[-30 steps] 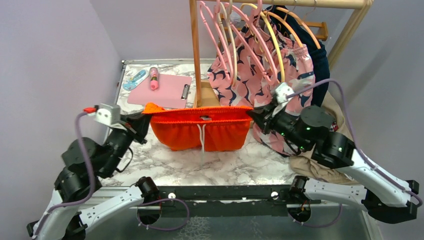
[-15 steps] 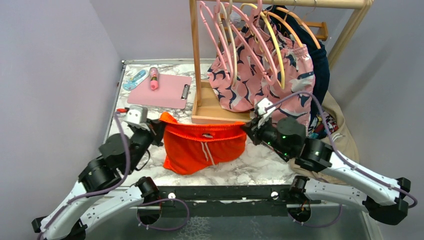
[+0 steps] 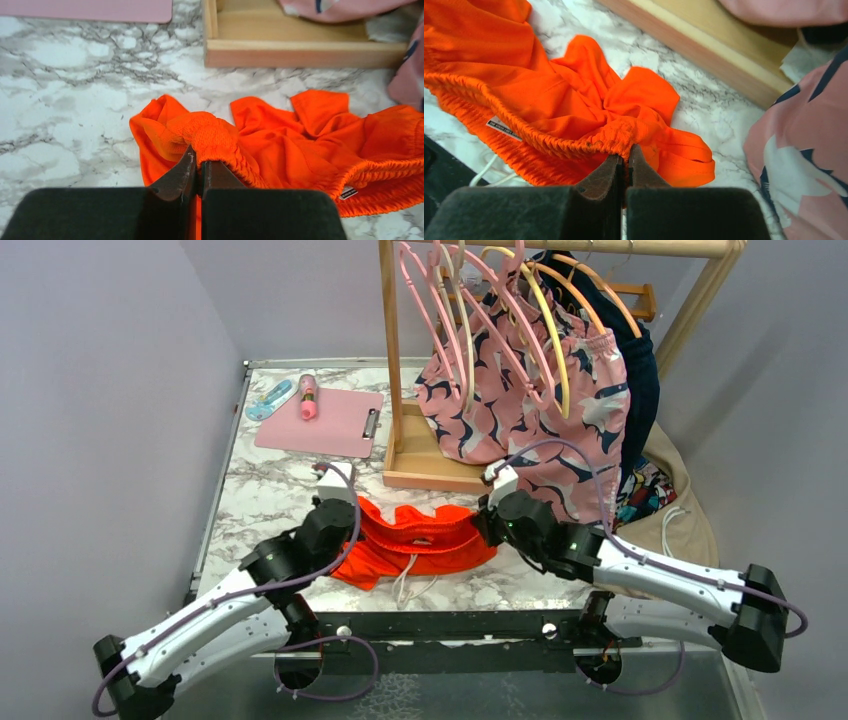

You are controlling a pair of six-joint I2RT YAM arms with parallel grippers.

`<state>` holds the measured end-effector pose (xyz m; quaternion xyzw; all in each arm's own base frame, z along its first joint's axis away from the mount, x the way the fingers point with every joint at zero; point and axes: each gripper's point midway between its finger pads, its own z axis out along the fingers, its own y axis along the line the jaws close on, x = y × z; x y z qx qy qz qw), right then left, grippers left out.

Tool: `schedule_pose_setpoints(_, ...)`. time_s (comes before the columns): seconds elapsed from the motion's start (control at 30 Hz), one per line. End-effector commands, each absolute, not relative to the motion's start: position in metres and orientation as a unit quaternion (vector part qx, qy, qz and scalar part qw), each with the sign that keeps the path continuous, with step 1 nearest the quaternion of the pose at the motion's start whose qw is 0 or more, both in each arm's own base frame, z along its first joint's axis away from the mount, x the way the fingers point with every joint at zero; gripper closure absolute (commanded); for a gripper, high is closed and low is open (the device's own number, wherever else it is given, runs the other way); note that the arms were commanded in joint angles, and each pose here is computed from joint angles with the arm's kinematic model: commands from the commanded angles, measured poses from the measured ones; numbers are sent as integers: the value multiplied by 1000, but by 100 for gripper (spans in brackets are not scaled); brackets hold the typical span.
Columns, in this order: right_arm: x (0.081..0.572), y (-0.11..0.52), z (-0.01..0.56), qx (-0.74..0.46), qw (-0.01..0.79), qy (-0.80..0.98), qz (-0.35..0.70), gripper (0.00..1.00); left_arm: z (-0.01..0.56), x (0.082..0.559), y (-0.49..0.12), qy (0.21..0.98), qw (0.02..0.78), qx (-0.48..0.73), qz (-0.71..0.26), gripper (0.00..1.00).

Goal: Place the shorts on the hanger
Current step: Adjust the shorts at the center of the board.

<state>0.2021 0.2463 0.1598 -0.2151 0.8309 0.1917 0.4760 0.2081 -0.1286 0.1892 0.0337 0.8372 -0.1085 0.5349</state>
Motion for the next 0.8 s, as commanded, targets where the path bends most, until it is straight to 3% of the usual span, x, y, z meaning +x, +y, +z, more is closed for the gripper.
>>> schedule_pose_setpoints(0.0, 215, 250, 141, -157, 476, 846, 183, 99, 174, 218, -146, 844, 521, 4, -127, 100)
schedule_pose_setpoints(0.2, 239, 240, 145, -119, 490, 857, 110, 99, 180, 242, -147, 858, 508, -2, -78, 100)
schedule_pose_setpoints(0.33, 244, 232, 115, -105, 450, 884, 72, 99, 142, 257, -131, 894, 441, -37, -70, 100)
schedule_pose_setpoints(0.77, 241, 226, 58, -101, 356, 926, 71, 99, 76, 249, -124, 938, 332, -74, -71, 100)
